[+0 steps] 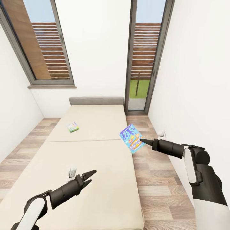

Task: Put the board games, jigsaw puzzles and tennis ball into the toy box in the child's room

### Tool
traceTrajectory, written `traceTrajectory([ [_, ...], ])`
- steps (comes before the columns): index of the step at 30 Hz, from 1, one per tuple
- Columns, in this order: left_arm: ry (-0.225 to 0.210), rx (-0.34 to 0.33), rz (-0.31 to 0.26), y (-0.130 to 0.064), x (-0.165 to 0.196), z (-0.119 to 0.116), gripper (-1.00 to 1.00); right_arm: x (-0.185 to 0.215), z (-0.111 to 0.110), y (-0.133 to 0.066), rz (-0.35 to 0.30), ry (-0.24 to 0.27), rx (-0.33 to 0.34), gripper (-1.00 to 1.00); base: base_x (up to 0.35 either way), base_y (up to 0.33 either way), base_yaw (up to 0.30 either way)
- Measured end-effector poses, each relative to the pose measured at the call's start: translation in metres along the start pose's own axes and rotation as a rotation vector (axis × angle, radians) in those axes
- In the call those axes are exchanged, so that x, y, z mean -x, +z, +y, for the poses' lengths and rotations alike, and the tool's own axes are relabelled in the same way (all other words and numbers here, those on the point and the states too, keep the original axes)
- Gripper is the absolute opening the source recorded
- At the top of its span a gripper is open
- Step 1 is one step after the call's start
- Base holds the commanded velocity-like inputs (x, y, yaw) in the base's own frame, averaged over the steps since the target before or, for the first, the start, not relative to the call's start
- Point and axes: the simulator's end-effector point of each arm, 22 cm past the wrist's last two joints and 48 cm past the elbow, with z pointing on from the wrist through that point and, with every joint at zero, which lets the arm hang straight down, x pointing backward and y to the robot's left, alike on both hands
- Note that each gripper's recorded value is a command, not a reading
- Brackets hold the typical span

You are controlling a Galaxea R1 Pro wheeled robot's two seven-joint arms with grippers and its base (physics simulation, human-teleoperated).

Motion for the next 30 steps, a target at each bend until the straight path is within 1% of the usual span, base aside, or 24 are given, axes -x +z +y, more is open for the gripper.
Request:
traceTrajectory([
  [30,0.035,-0.029,-0.019,-0.006,0.005,-0.021,1.00,0.017,0.025,-0.010,-0.028,-0.046,0.018,-1.00,0.000,0.000,0.000],
])
